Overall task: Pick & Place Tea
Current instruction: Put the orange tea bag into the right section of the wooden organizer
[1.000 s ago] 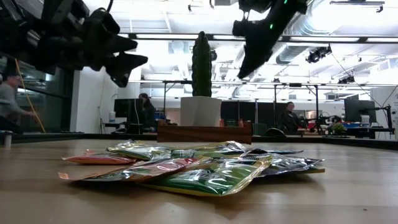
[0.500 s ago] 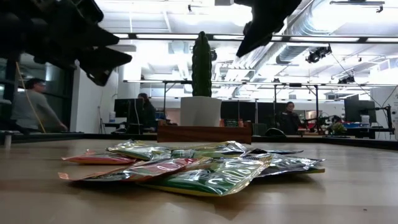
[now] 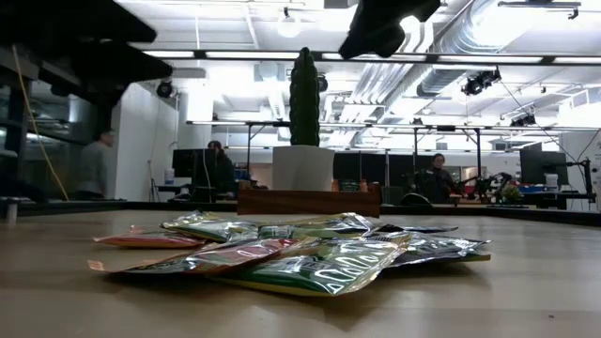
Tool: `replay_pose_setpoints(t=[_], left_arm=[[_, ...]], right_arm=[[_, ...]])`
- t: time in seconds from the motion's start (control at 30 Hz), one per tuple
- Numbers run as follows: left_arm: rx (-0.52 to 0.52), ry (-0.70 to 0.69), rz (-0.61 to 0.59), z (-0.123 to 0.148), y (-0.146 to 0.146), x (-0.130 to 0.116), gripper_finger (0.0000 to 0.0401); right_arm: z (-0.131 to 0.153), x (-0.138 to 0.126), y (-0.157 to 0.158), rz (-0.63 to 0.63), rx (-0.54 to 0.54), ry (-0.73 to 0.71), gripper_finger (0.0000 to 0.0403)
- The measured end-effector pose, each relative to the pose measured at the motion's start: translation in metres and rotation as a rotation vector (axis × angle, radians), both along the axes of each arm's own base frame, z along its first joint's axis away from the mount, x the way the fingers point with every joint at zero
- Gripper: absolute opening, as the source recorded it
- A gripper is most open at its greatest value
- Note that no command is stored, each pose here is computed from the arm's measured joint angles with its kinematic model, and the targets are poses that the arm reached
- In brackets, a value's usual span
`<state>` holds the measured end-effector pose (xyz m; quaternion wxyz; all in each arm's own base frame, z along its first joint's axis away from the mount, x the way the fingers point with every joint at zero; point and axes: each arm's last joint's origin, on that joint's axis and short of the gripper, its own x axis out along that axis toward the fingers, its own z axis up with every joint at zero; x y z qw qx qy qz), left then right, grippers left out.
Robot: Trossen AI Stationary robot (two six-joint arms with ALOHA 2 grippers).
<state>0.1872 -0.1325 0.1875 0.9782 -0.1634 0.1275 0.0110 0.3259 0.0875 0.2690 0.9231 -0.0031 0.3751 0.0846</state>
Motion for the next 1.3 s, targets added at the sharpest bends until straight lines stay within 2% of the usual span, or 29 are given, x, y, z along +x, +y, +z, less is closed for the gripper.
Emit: replay_pose_setpoints(t=[0.13,0.27,0.37,0.5,0.57,0.67,0.83,1.07,1.3], left_arm=[[-0.068,0.026,0.044,-0.009,-0.022,0.001,0.0188],[-0.107,0.033,0.072,-0.013,-0.048,0.009,0.0188],[-0.101,0.049,0.050,-0.018,-0.069,0.018,0.0188],[-0.099,0.076,0.043,-0.029,-0.090,0.031,0.0188],[-0.102,0.094,0.033,-0.036,-0.098,0.036,0.0188],[-0.126,0.122,0.016,-0.044,-0.106,0.040,0.0188],[-0.133,0.156,-0.013,-0.056,-0.116,0.039,0.0188],[-0.137,0.162,-0.031,-0.069,-0.128,0.028,0.0188],[-0.225,0.158,0.015,-0.074,-0.131,0.026,0.0188]], right_arm=[[-0.023,0.012,0.021,0.042,0.023,0.021,0.0152],[-0.039,0.019,0.034,0.042,0.046,0.040,0.0129],[-0.048,0.023,0.040,0.045,0.067,0.056,0.0095],[-0.053,0.027,0.044,0.010,0.114,0.050,0.0025],[-0.052,0.028,0.046,0.003,0.129,0.035,0.0008],[-0.052,0.029,0.048,-0.036,0.165,0.024,0.0006],[-0.057,0.032,0.058,-0.005,0.193,0.007,0.0002],[-0.086,0.043,0.069,0.064,0.276,0.057,0.0001],[-0.098,0.057,0.069,0.086,0.291,0.059,0.0001]])
